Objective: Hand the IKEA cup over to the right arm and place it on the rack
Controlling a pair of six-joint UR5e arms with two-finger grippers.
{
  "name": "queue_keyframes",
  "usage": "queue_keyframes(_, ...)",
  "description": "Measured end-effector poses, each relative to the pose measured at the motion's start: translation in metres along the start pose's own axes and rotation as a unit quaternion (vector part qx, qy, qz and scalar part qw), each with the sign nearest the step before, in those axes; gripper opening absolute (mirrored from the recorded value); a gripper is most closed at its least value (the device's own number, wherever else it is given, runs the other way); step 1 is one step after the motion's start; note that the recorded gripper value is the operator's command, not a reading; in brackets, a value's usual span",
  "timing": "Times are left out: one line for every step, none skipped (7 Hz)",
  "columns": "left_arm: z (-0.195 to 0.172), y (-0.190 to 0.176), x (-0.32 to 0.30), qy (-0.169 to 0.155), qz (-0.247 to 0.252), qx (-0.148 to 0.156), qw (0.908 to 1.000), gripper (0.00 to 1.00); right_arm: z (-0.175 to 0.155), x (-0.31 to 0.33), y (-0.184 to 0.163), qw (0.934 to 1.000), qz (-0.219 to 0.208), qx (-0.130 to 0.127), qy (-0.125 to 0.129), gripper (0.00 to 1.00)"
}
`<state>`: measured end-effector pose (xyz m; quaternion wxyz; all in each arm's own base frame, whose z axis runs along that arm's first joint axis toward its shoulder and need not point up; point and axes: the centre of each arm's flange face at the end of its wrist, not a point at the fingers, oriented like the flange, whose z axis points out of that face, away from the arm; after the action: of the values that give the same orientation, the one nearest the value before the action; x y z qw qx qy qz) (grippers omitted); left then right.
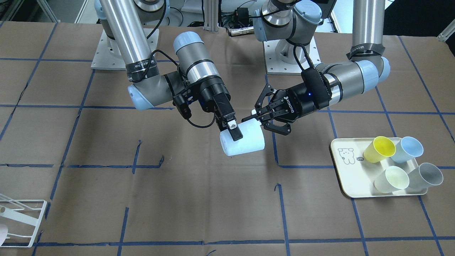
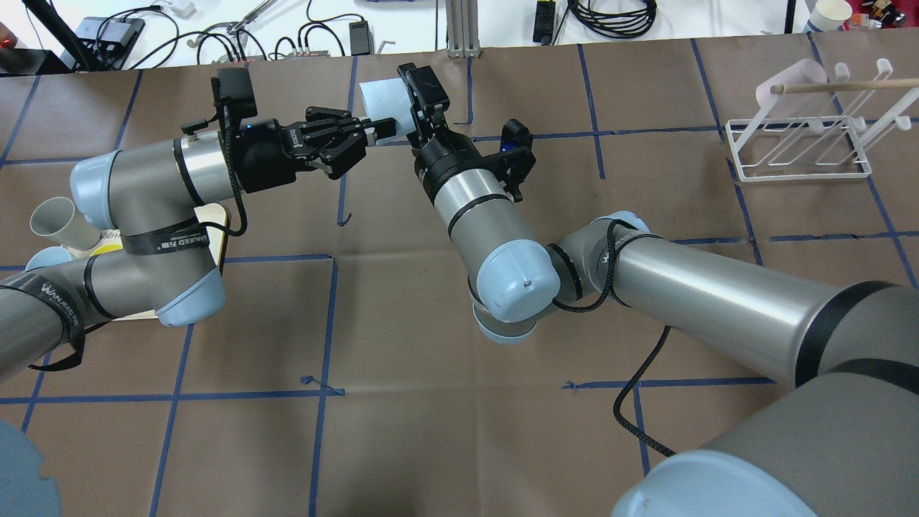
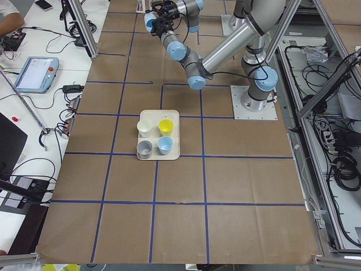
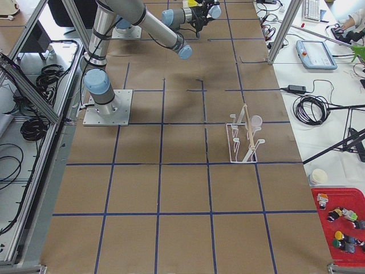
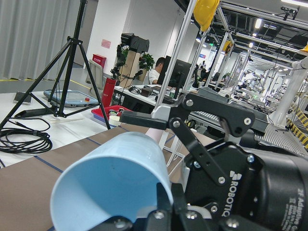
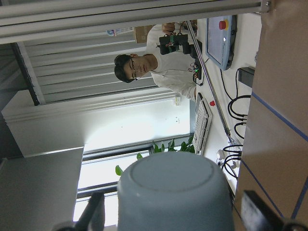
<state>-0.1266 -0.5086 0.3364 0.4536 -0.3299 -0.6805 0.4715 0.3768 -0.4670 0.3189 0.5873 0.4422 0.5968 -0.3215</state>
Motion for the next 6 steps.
queue_keyframes(0.0003,-0.0001,0.0003,0.0,0.0,0.0,1.0,0.0,-0.0012,0.0002,0.0033,1.0,0.0,-0.003,0.0,0.97)
queue_keyframes(0.0007,-0.0001,0.0007,0.001,0.0,0.0,1.0,0.0,-0.0018,0.0002,0.0049,1.0,0.0,-0.004,0.0,0.96)
queue_keyframes(0.001,-0.0001,0.0009,0.001,0.0,0.0,1.0,0.0,-0.0019,0.0001,0.0054,1.0,0.0,-0.005,0.0,0.94)
queue_keyframes(0.0012,0.0,0.0009,0.001,0.0,0.0,1.0,0.0,-0.0024,-0.0011,0.0056,1.0,0.0,-0.005,-0.001,0.92)
queue_keyframes(0.0013,0.0001,0.0009,0.001,0.0,0.0,1.0,0.0,-0.0028,-0.0022,0.0053,1.0,0.0,-0.005,-0.002,0.87)
queue_keyframes(0.0013,0.0001,0.0009,0.001,0.0,0.0,1.0,0.0,-0.0027,-0.0029,0.0041,1.0,0.0,-0.004,-0.002,0.73)
